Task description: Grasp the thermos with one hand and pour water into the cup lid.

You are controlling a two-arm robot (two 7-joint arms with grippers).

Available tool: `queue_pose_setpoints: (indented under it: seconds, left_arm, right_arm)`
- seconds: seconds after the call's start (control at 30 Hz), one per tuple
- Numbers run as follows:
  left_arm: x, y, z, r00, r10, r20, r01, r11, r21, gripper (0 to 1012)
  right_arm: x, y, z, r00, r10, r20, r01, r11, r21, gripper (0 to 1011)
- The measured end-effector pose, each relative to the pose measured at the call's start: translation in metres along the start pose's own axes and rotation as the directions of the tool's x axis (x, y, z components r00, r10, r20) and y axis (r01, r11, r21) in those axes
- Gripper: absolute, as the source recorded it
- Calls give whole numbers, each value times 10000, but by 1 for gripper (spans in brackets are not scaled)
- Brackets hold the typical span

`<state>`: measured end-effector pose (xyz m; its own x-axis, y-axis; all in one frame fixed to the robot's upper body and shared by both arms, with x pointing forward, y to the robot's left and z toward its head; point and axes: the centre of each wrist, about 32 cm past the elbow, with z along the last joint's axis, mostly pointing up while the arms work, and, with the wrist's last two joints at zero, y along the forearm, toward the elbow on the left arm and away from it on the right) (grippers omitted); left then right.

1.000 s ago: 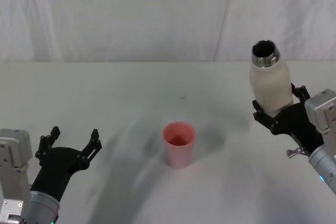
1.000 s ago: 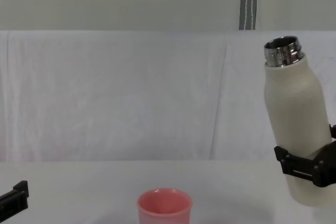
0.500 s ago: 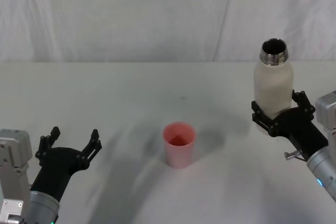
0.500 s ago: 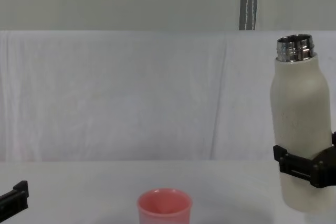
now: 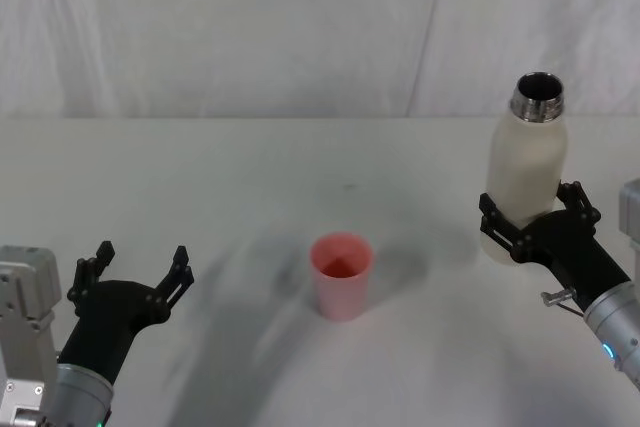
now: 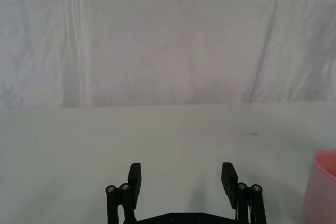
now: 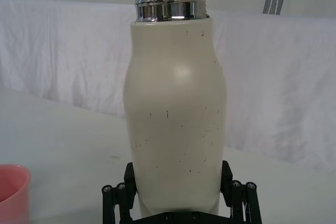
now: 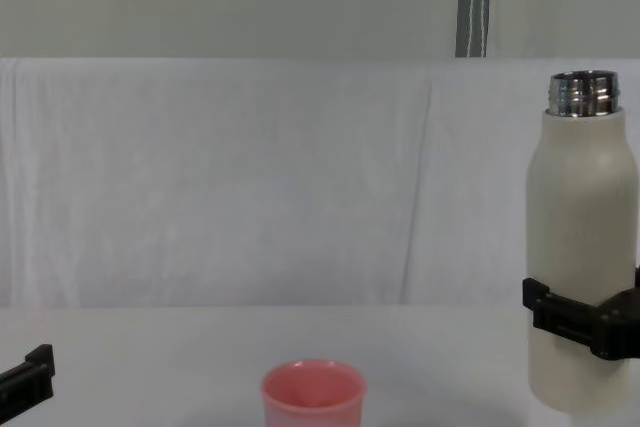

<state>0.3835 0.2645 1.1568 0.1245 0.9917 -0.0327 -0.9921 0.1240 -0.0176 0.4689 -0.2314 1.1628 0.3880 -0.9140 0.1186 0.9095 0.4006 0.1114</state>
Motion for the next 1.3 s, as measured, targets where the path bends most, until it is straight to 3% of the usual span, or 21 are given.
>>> queue_pose_setpoints:
  seconds: [0.8,1.3]
  left_arm:
    - [0,0,0,10000,0,1,0,10000,0,1001]
    - [0,0,0,10000,0,1,0,10000,0,1001]
  right_arm:
    - [4,-21,-71,9919,120,-1263,-145,9997,-186,951]
    - [-10,30,-120,9906,152,-1357,-189,9995,-265,951]
